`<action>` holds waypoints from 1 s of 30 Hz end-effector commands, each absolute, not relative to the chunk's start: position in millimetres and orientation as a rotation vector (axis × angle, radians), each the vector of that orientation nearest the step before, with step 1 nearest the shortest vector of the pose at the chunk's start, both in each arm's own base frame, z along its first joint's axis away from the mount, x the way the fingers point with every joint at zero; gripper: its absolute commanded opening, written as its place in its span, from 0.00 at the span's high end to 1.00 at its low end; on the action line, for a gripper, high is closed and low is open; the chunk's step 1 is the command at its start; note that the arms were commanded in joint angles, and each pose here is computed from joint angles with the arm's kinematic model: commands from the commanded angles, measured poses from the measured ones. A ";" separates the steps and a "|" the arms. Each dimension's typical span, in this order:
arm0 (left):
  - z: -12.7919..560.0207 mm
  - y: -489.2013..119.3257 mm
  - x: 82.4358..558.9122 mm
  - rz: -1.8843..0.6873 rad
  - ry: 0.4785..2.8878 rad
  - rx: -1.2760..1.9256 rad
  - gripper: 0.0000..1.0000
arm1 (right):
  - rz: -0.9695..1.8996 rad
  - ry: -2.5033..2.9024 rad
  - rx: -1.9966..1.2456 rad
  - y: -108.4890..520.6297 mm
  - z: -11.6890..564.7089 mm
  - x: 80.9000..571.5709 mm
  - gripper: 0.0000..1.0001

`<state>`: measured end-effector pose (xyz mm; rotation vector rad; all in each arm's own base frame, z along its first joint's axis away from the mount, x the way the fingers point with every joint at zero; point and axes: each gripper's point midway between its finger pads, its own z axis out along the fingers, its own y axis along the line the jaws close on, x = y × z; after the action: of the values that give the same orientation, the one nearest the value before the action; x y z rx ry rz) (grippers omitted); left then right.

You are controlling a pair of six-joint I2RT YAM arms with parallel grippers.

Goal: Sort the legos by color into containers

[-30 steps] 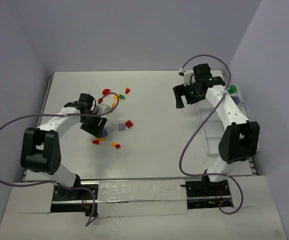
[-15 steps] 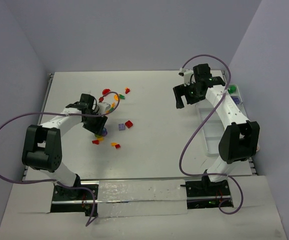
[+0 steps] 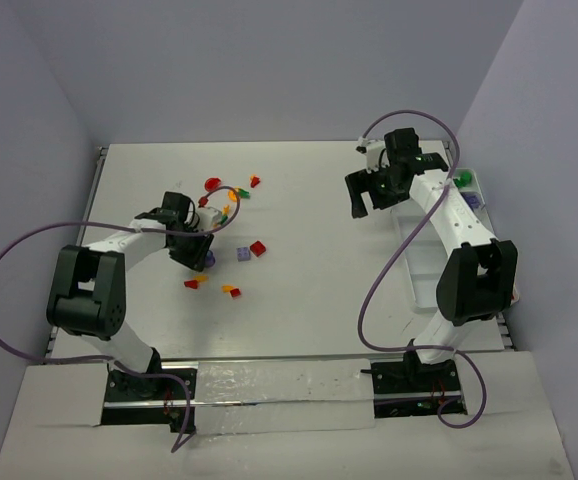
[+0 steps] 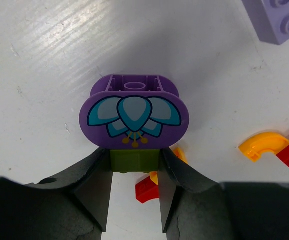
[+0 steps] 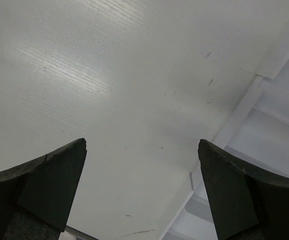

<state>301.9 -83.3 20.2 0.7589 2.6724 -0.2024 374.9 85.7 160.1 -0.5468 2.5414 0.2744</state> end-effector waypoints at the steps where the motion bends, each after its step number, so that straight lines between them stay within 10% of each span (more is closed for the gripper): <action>1: 26.1 -89.5 320.7 -0.217 2.603 0.725 0.69 | 0.305 2.498 -0.556 98.1 169.6 381.3 0.01; 8: 92.1 -117.4 340.1 -0.349 2.363 0.870 0.99 | 0.666 2.368 -0.504 145.4 195.5 373.3 0.01; 30: 201.7 -275.1 273.0 -0.475 1.926 1.321 1.00 | 1.580 2.230 -0.590 281.8 226.0 295.8 0.01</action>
<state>267.5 -266.9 177.2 1.3539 1.9667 -0.4808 309.2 268.3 223.4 -0.5177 2.2580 1.4947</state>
